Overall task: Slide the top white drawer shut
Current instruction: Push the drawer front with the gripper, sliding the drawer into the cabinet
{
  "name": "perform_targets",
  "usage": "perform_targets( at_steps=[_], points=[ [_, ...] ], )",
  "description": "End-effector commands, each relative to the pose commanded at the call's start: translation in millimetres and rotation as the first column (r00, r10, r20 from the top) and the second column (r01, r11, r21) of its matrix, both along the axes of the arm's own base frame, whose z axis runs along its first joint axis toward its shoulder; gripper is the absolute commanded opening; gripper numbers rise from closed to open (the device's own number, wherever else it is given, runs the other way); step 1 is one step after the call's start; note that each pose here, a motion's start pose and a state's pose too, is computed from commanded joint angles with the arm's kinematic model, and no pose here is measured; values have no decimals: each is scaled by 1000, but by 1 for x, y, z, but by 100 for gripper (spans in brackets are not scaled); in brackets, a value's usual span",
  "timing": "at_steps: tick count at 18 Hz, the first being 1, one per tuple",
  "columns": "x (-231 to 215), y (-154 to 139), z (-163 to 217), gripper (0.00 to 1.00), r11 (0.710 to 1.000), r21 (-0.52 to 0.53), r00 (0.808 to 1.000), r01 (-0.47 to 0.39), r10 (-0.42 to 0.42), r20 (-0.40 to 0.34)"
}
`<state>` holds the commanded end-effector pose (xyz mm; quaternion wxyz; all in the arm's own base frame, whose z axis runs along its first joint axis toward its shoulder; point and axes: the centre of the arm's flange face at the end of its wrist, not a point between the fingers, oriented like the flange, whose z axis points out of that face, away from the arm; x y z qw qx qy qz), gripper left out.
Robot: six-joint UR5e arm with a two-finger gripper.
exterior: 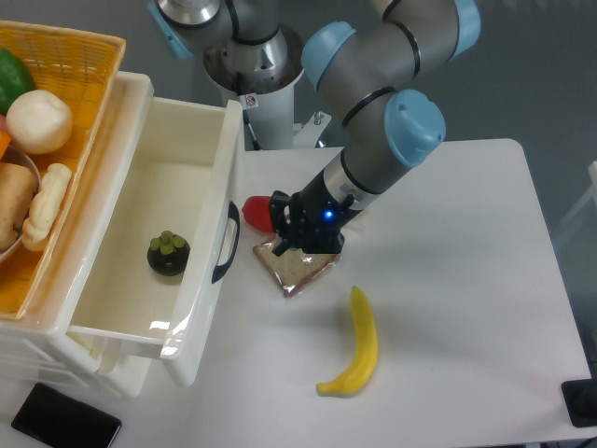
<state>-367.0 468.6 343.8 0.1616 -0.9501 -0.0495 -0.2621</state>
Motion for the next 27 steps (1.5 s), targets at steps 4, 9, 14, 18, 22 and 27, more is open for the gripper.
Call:
perform_targets(
  at_steps=[4,9,14,18,22,27],
  points=[
    [5,-2,-2,0,1000,-23,999,-9,10,35],
    [14,6,-1,0,1000,0,999,-1,1,53],
    [26,14,0,0,1000,-7,998,14,-14,64],
    [34,13,6,0,1000,-8,997,17,-17,75],
    [42,16,8,0,999,-20,996,24,-22,88],
    [65,31,8,0,998,-41,995,39,-35,98]
  ],
)
